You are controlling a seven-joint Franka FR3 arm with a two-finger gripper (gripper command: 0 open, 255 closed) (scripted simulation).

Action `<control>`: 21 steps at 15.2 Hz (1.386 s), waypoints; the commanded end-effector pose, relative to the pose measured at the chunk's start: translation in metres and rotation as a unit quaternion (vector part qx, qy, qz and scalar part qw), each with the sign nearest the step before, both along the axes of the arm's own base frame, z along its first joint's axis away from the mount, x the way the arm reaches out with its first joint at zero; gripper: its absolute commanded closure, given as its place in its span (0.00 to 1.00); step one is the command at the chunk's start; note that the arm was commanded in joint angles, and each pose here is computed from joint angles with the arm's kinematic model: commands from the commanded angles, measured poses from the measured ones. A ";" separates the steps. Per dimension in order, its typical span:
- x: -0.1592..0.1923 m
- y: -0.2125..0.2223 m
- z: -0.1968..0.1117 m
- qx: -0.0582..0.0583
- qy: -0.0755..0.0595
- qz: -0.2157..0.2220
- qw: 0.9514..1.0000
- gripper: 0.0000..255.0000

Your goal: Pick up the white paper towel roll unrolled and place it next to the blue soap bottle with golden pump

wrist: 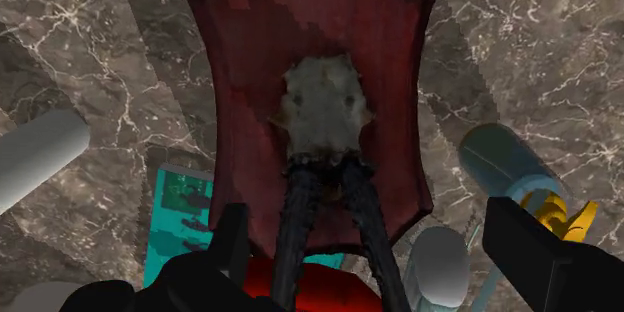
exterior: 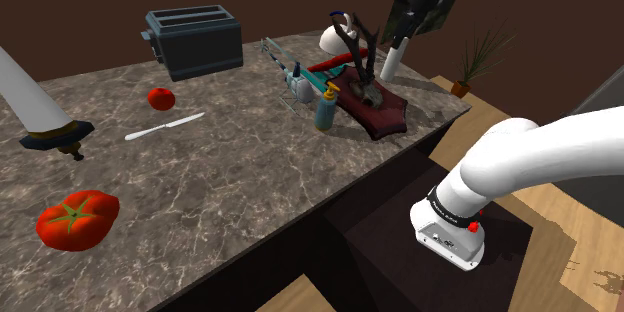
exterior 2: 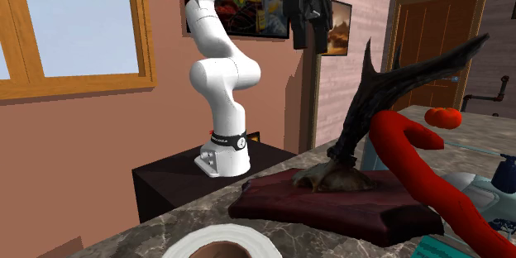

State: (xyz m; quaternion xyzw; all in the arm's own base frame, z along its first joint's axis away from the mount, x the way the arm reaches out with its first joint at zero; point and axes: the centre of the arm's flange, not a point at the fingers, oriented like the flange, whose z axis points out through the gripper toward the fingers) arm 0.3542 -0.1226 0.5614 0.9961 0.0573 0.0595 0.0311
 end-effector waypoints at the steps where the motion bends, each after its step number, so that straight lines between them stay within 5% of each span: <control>1: 0.009 -0.023 -0.007 0.002 -0.004 -0.007 1.000 0.00; 21: 0.081 -0.272 -0.066 0.029 -0.037 -0.076 0.996 0.00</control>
